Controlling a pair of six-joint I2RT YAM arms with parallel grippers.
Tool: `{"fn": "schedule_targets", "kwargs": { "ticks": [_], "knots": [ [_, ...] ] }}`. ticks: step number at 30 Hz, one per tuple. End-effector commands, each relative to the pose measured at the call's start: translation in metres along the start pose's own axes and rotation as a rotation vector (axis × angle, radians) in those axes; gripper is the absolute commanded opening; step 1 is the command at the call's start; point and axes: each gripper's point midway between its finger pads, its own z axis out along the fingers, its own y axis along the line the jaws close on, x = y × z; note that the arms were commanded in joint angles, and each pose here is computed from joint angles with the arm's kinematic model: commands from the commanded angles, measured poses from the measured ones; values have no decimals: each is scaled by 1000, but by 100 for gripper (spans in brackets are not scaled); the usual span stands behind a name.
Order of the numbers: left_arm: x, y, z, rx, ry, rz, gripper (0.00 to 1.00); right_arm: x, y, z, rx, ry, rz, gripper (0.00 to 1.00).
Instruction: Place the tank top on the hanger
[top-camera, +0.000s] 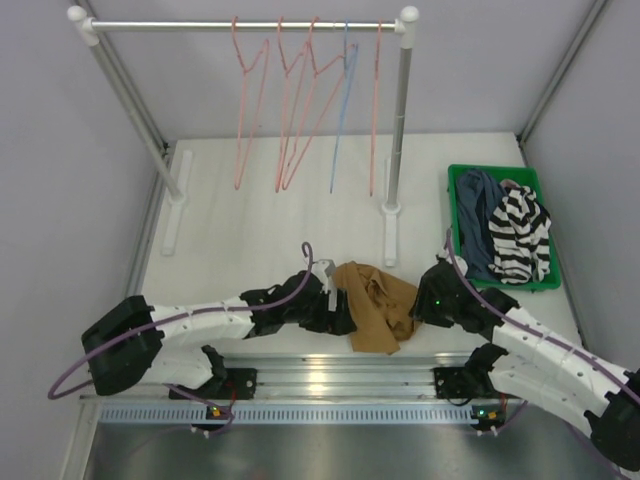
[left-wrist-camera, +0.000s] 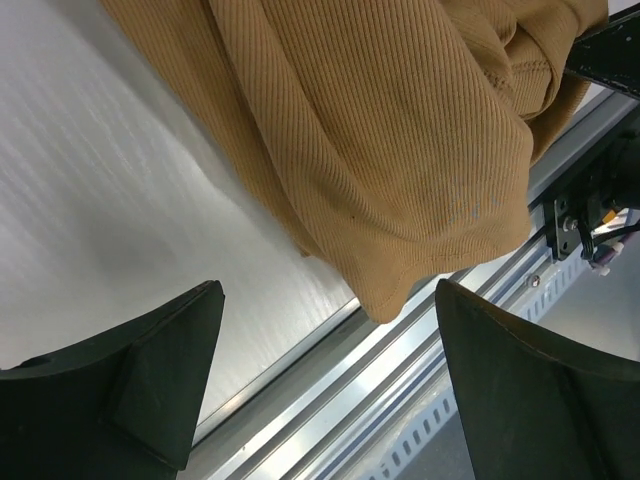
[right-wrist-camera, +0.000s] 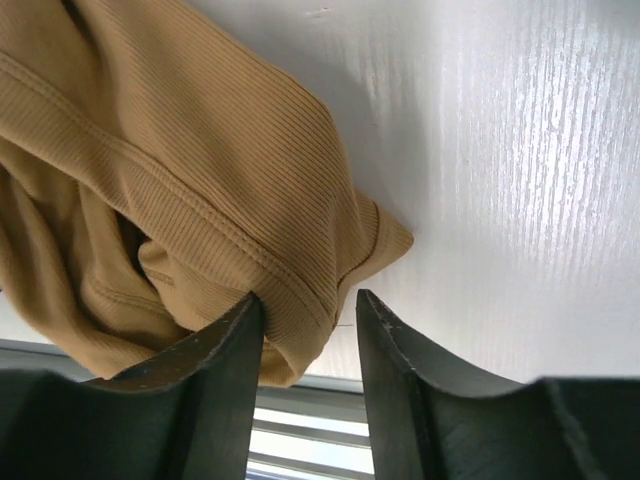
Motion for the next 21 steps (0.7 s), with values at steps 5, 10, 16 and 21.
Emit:
{"fn": "schedule_targets", "kwargs": {
  "ticks": [5,10,16,21],
  "knots": [
    [-18,-37,23,72,-78,13,87,3,2,9,-4,-7,1,35],
    [-18,-35,35,51,-84,2,56,-4,7,8,-4,-20,-7,23],
    [-53,-8,8,-143,-255,-14,0,-27,19,-14,-17,-74,-17,12],
    [-90,33,-49,-386,-440,-60,0,-50,21,-40,10,-130,-49,10]
  ]
}}
